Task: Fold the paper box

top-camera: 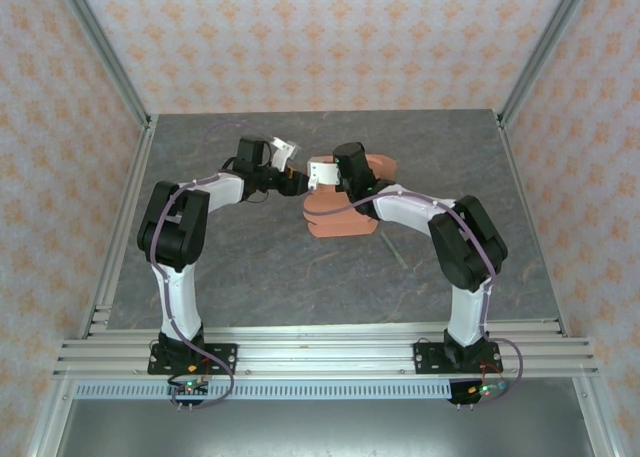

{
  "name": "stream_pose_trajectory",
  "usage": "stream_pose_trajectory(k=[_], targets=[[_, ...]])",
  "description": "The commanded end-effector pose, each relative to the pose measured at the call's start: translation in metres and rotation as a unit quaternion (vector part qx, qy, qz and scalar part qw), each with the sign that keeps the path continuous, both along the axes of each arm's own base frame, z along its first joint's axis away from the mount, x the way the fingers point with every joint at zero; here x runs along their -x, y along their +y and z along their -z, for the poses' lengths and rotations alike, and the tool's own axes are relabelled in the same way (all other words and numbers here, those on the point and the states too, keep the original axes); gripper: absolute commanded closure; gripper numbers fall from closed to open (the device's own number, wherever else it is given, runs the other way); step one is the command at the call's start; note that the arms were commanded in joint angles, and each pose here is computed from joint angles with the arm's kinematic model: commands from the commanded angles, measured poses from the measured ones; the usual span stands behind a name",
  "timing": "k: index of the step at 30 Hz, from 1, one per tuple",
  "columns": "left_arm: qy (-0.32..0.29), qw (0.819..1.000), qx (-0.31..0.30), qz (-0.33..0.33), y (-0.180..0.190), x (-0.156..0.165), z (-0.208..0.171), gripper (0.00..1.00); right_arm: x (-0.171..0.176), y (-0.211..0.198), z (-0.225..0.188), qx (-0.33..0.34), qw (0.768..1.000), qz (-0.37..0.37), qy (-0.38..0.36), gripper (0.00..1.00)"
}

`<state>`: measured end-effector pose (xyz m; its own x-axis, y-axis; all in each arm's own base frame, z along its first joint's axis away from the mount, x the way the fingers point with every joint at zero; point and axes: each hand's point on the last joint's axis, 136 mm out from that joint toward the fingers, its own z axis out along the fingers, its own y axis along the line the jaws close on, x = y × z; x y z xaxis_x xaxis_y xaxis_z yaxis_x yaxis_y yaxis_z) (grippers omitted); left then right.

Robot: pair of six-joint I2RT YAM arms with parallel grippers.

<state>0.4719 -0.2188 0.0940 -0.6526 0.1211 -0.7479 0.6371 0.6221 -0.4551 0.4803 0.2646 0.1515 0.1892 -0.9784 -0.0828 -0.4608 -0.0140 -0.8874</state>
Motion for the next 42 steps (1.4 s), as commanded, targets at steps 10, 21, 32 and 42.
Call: stream_pose_trajectory(k=[10, 21, 32, 42], targets=[[-0.033, 0.999, 0.018, 0.01, -0.01, -0.005, -0.011, 0.45, -0.003, 0.0, -0.001, -0.009, 1.0, -0.003, 0.022, 1.0], [-0.011, 1.0, 0.025, 0.004, -0.01, -0.011, -0.005, 0.44, -0.009, -0.001, 0.002, 0.004, 1.0, -0.014, -0.008, 1.0], [-0.018, 0.999, 0.03, -0.001, -0.012, -0.014, -0.005, 0.43, -0.014, -0.009, 0.019, 0.02, 1.0, -0.015, -0.011, 1.0], [-0.009, 1.0, 0.028, 0.0, -0.014, -0.017, -0.003, 0.44, -0.013, -0.016, 0.035, 0.009, 1.0, -0.003, -0.005, 1.0]])
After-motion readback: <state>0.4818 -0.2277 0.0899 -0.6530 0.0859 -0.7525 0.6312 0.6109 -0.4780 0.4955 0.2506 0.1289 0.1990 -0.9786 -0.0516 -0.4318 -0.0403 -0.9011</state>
